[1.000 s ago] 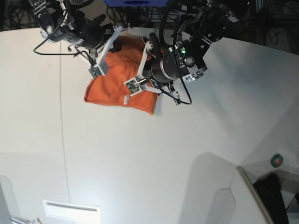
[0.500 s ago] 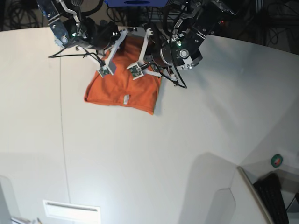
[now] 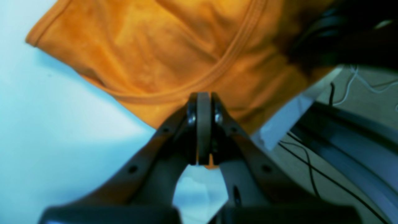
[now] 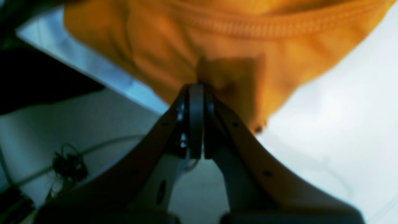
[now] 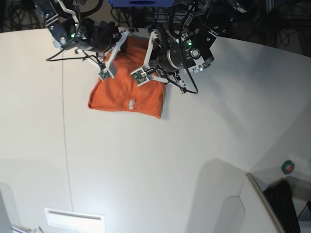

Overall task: Layout the t-shirt on the table in an organized manner, then fold the t-shirt properly
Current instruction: 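Grasp the bundle's collar edge with both grippers and pull it straight, then release the bundle and lift both grippers away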

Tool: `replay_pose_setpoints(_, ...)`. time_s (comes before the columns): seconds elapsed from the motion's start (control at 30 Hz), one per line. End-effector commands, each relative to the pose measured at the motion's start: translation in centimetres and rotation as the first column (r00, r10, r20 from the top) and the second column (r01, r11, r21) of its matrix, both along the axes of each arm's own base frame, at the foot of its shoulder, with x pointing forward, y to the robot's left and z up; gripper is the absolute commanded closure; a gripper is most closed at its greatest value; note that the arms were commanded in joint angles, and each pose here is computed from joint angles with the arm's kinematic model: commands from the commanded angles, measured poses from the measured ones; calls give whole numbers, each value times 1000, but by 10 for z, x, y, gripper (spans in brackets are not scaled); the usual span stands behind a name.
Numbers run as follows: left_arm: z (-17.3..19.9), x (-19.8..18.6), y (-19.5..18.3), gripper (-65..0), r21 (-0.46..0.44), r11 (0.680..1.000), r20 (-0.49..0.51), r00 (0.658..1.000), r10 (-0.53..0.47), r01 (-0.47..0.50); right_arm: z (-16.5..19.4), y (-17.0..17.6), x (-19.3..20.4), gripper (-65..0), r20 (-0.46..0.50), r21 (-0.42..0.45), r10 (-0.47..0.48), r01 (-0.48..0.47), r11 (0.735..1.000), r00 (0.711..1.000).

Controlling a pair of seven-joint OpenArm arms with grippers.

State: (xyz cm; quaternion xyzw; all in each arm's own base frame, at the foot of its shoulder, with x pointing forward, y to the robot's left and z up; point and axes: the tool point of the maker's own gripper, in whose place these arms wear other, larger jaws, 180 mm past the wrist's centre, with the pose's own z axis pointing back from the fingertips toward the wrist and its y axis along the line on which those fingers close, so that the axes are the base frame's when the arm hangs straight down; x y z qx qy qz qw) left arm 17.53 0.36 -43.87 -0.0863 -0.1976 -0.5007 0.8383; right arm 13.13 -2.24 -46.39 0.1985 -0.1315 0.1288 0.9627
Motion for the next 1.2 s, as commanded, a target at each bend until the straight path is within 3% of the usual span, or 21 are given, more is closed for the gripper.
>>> replay_pose_setpoints(0.0, 3, 0, 5, 0, 1, 1000, 12, 1000, -3, 3, 12, 4, 6, 0, 30, 29, -2, 1, 1000, 1000)
replay_pose_setpoints(0.27, -8, -6, 33, 0, 69, 997, -3, 1000, -16, 17, 21, -24, 20, 0, 65, 7, -95, 95, 995, 993)
replay_pose_setpoints(0.5, -21, -14, 39, 0, 93, 996, -45, 999, -11, 15, 11, -38, 22, 0, 55, -29, -99, 101, 994, 994)
replay_pose_setpoints(0.77, -25, -19, 38, 0, 92, 996, -64, 998, -14, 19, 12, -62, 33, 0, 78, -64, -142, 147, 987, 987)
replay_pose_setpoints(1.17, -16, -17, 32, 0, 64, 998, -42, 999, -8, 10, 14, -62, 28, 0, 78, -62, -139, 144, 988, 987)
